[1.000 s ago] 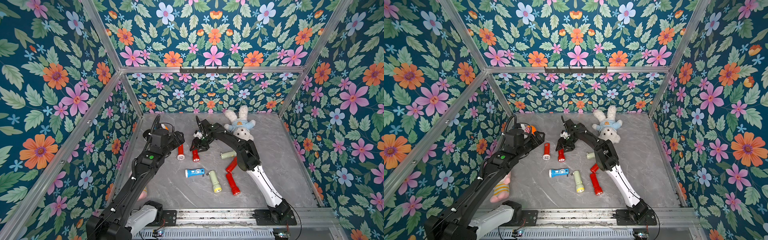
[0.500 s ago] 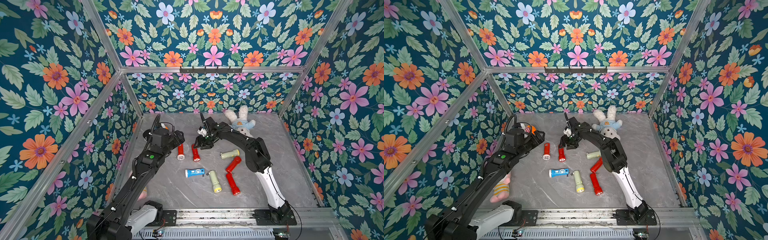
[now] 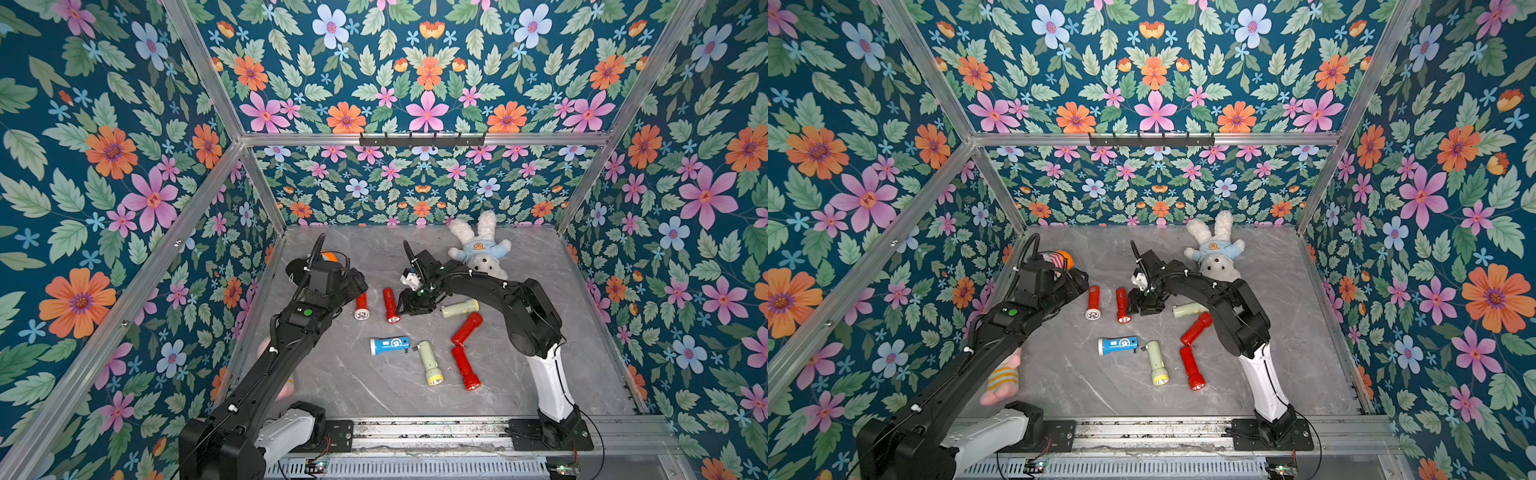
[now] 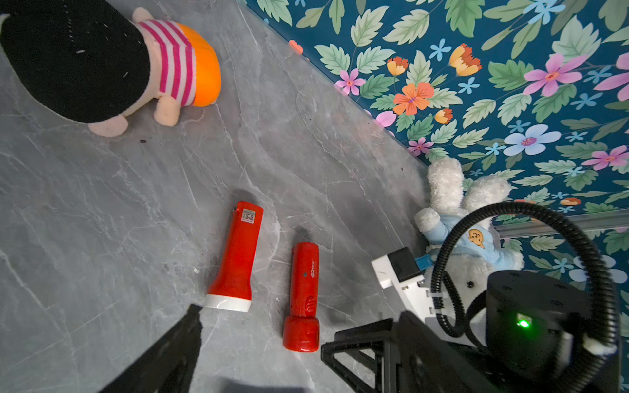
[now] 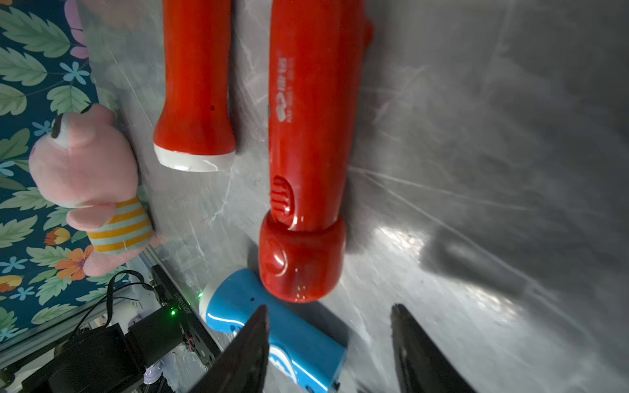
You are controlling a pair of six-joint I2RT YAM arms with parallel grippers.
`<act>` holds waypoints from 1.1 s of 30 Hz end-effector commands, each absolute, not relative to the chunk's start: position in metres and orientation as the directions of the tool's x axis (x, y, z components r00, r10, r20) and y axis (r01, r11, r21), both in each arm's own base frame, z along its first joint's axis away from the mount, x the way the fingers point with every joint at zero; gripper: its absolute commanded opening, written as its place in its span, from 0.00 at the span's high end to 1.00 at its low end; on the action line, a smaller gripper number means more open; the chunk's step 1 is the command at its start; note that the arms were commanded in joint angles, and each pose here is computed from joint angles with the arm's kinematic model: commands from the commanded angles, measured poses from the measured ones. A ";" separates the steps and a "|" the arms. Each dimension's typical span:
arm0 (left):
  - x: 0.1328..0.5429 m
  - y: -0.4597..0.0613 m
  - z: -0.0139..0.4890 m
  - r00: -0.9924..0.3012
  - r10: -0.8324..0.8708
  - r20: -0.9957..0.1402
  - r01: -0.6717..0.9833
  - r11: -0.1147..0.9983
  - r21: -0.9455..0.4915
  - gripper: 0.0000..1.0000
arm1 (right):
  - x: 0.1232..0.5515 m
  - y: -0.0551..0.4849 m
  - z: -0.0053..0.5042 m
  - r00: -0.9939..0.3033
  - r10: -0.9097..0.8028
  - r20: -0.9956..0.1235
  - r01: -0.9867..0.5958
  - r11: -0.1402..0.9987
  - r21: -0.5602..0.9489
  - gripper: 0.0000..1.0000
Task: Close the plug at the bottom of the flashlight
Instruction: Move the flashlight at the center of the board.
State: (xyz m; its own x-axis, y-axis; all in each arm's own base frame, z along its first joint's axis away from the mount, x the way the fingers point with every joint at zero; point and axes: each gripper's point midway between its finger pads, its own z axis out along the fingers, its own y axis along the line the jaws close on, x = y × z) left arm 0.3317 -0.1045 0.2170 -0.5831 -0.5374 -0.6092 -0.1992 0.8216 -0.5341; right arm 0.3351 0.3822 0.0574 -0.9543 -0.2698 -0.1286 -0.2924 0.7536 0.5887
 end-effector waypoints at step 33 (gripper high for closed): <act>0.338 -0.109 0.212 -0.610 -0.508 -0.607 -0.164 0.831 -0.531 0.02 | 0.383 0.400 0.114 -0.868 -0.188 -0.460 -0.438 0.727 0.529 0.43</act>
State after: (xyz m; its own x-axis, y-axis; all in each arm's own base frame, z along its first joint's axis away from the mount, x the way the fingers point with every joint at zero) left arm 0.3338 -0.1100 0.2069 -0.6174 -0.5314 -0.5800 -0.1865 0.8152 -0.5483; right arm 0.3638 0.4184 0.0788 -0.9349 -0.2301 -0.2703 -0.3528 0.6860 0.6363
